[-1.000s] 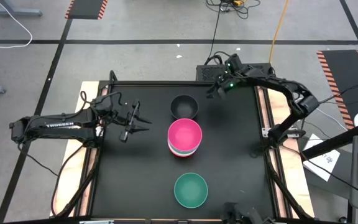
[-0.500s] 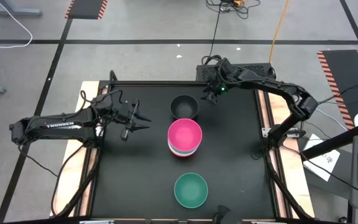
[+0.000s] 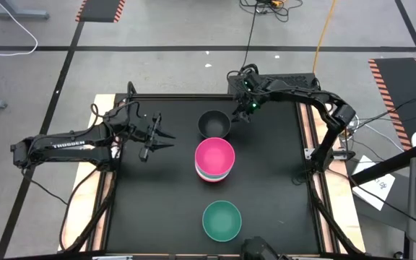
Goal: Nest bowls inside each other
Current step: Stack the black bowl on the pink bowl
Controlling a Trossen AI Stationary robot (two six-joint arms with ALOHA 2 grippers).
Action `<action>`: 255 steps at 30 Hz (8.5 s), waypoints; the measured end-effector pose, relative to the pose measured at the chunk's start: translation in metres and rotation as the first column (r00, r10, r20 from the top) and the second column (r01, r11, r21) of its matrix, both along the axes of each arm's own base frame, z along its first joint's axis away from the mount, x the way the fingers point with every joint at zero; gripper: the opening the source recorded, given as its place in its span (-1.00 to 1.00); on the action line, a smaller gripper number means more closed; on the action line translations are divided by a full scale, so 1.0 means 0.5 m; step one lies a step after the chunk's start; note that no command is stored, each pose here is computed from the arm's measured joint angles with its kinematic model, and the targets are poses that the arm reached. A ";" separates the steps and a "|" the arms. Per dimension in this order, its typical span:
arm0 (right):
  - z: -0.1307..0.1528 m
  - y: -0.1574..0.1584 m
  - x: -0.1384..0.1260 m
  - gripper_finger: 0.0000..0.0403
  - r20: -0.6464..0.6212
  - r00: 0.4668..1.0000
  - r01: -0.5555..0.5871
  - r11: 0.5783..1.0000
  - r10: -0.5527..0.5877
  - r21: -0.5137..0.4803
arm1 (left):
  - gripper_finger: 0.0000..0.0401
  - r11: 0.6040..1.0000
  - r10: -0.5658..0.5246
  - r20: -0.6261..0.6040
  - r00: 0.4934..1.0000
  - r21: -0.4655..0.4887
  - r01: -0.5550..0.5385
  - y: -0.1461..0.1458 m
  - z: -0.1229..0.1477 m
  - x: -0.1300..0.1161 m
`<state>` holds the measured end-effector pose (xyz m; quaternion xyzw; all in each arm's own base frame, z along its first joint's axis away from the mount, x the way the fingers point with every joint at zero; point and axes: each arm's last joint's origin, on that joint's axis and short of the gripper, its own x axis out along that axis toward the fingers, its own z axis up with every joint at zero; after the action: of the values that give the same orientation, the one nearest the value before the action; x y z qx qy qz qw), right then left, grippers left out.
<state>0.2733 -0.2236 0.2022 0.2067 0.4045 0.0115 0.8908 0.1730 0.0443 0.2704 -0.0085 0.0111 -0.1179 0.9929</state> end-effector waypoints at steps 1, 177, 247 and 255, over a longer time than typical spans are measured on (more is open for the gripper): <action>0.001 0.000 0.001 0.16 0.014 1.000 -0.006 1.000 0.006 0.007 | -0.33 1.000 0.000 0.000 1.000 -0.002 0.000 0.000 0.000 0.000; 0.181 -0.052 0.239 0.07 0.042 0.984 -0.167 0.979 0.173 -0.113 | -0.33 0.999 -0.051 -0.114 0.992 0.008 0.052 -0.068 -0.009 -0.143; 0.033 0.318 -0.268 0.07 0.641 0.762 0.352 0.892 -0.097 -0.284 | -0.33 0.910 0.121 -0.632 0.765 -0.237 -0.340 0.355 -0.138 0.077; 0.035 0.320 -0.267 0.07 0.653 0.750 0.337 0.911 -0.107 -0.238 | -0.30 0.943 0.022 -0.642 0.767 -0.242 -0.230 0.347 -0.091 0.145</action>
<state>0.1399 -0.0635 0.2197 0.0807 0.0530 -0.0983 0.9905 0.2457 0.2177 0.2248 -0.2022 0.3238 -0.0407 0.9234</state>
